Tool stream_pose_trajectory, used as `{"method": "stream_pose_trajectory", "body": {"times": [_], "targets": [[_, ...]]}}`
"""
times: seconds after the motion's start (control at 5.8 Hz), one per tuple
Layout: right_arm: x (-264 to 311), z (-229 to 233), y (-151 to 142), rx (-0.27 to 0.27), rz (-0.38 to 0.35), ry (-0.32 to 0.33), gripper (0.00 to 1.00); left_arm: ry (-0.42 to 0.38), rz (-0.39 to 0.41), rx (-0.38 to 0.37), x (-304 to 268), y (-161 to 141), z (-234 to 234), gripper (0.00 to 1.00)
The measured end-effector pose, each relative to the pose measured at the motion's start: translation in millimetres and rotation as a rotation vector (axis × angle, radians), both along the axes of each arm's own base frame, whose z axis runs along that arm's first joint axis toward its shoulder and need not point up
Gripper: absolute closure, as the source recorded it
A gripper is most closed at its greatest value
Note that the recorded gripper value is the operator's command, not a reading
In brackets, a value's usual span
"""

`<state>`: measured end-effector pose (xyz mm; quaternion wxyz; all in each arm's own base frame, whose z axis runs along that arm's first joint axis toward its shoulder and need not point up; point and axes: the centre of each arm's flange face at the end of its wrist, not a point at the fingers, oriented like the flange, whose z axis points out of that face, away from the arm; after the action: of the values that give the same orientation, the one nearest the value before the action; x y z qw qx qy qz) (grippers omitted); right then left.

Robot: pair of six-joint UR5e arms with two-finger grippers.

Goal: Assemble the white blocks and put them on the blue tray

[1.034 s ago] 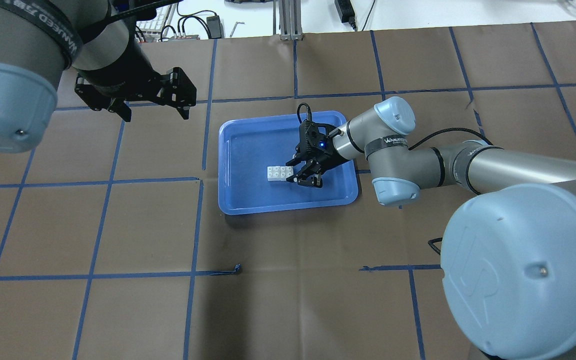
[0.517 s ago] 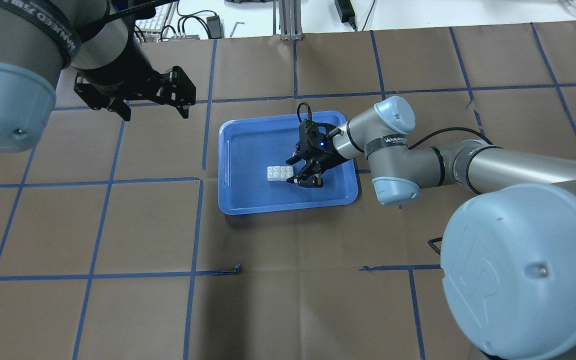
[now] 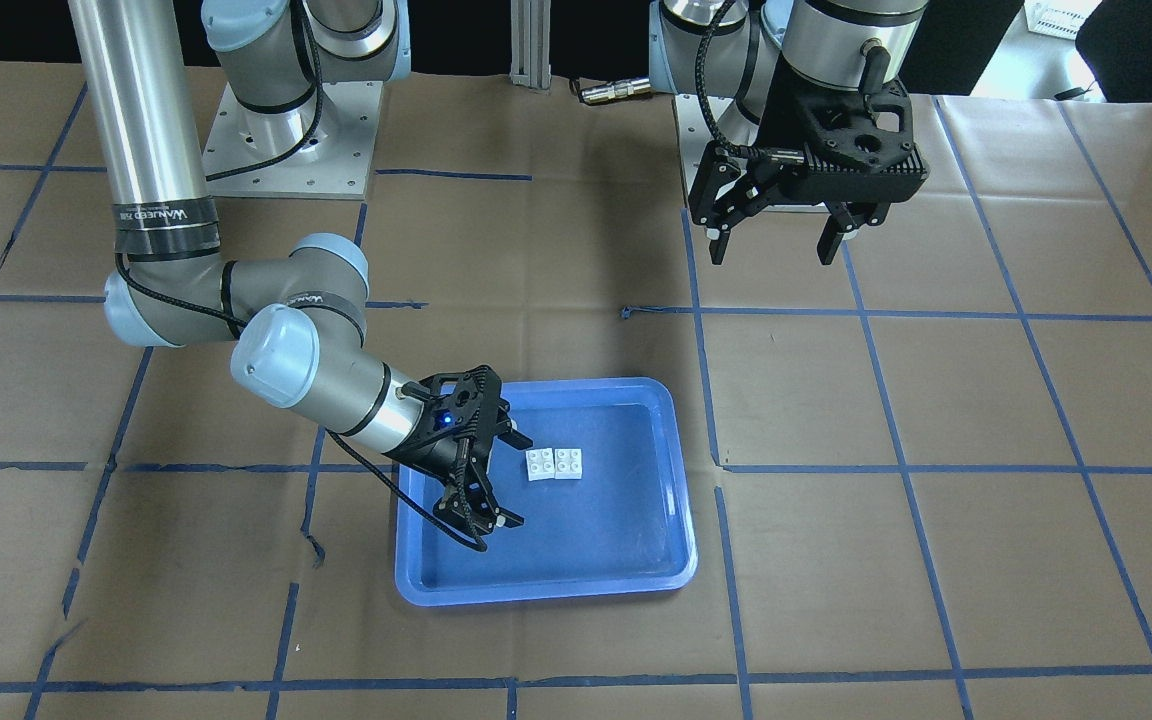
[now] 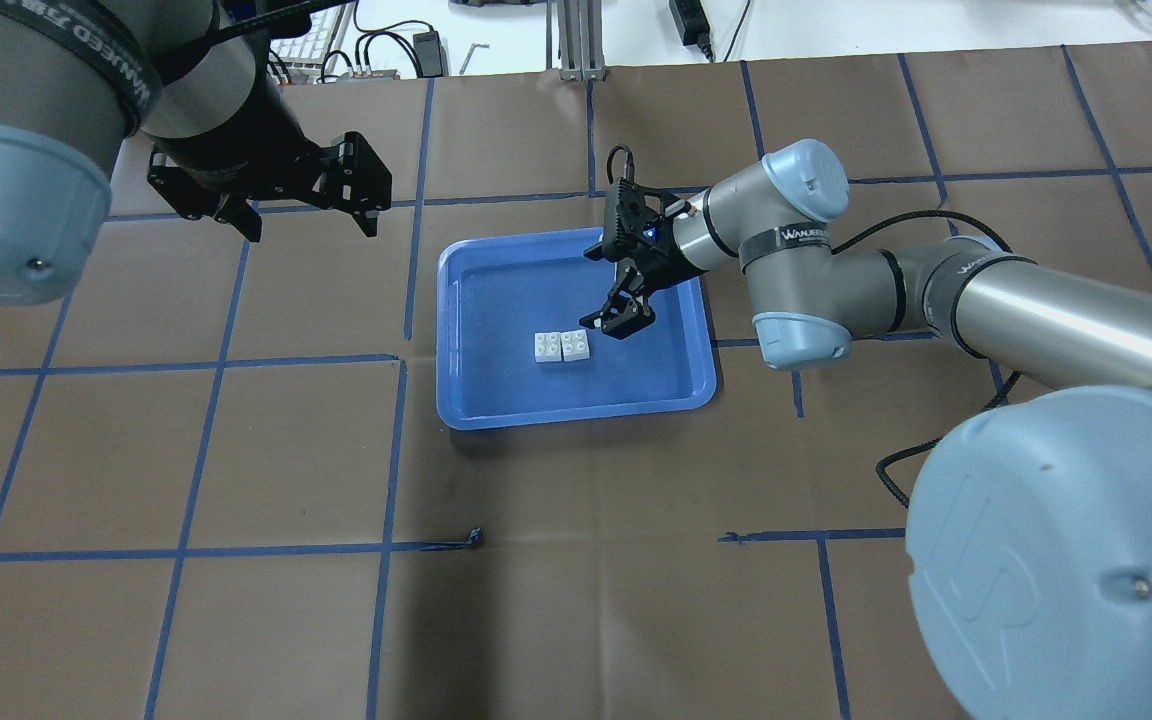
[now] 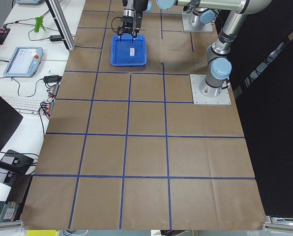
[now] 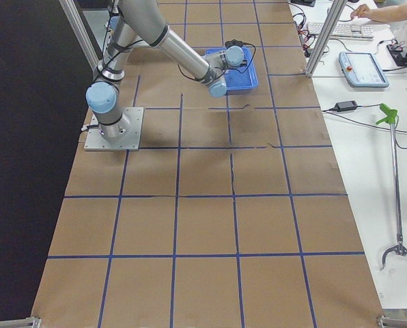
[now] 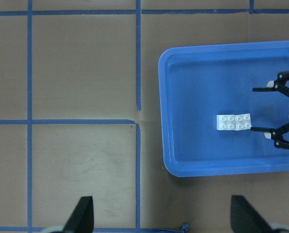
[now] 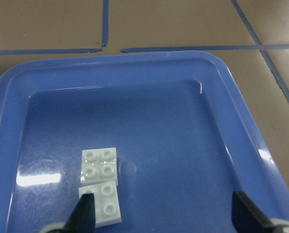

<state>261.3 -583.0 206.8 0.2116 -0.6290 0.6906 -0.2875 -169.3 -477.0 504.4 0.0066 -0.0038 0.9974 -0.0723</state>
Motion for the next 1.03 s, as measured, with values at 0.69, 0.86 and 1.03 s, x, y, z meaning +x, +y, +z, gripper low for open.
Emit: {"method": "stream_pose_trajectory", "body": {"times": [0.69,0.86,1.03], "targets": [[-36,109,10,0.262,-0.368,0.329,0.00,0.000,0.000,0.000,0,0,0,0.01],[-49,139,19,0.329,-0.515,0.421,0.00,0.000,0.000,0.000,0,0,0,0.01],[-60,165,33,0.378,-0.648,0.484,0.00,0.000,0.000,0.000,0,0,0,0.01]]}}
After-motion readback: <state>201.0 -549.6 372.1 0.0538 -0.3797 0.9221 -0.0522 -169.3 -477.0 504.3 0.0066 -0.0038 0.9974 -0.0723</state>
